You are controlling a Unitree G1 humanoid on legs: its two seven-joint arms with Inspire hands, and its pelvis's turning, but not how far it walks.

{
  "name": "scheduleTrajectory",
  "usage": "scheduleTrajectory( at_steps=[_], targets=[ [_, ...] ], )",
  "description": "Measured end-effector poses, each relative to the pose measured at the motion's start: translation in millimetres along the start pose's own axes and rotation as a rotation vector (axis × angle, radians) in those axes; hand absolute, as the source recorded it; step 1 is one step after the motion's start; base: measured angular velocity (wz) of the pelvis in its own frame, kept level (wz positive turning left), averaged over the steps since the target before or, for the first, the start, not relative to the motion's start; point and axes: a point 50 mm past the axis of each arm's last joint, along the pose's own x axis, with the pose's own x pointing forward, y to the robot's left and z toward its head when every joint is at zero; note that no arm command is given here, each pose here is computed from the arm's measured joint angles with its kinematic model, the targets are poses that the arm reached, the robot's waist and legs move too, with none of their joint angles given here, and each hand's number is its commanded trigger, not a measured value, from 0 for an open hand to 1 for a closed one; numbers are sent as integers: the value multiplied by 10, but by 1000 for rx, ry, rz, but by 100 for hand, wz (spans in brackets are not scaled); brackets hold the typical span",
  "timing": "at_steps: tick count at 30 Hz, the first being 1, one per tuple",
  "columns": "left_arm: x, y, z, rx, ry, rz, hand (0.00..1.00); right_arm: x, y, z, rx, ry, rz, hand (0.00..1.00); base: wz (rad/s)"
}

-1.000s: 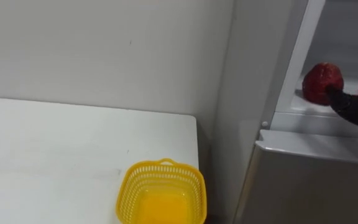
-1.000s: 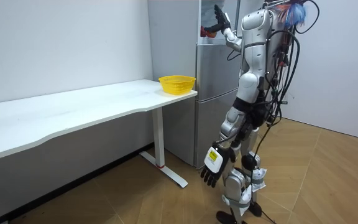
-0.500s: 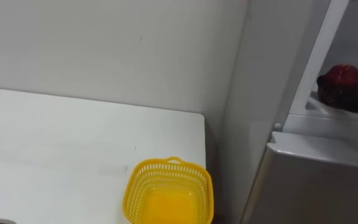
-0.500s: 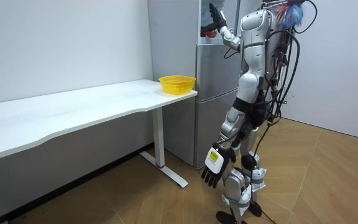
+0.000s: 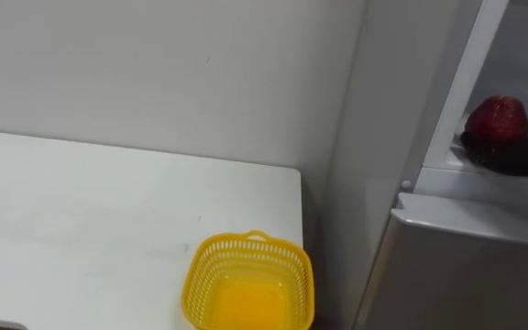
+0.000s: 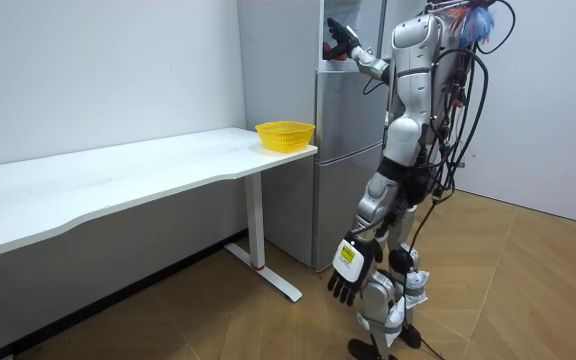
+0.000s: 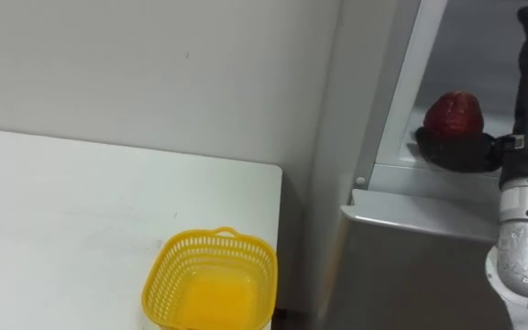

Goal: Retrieve from the upper fridge

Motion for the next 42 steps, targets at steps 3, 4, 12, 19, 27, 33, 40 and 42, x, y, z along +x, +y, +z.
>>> scheduleTrajectory(
  at_steps=[3,4,12,19,27,33,40,42],
  targets=[
    [0,3,-1,0,1,-2,0,0,6,-4,-1,4,11,0,0],
    [0,3,1,-1,1,-4,0,0,7,-9,-3,9,12,0,0],
    [-3,-7,-20,-1,5,-21,0,-3,26,-39,4,27,48,0,0],
    [-5,13,-23,-1,4,-21,0,6,3,-165,65,100,94,0,0],
    [-18,38,-26,4,-8,-32,0,3,27,-296,153,176,166,0,0],
    [-23,45,-11,3,-8,-42,0,-24,55,-385,257,239,202,0,1],
    [-23,71,-28,2,16,-18,0,-4,35,-423,327,272,254,100,0],
    [-23,75,-31,1,22,-12,0,1,43,-435,332,279,269,100,0]
  ],
)
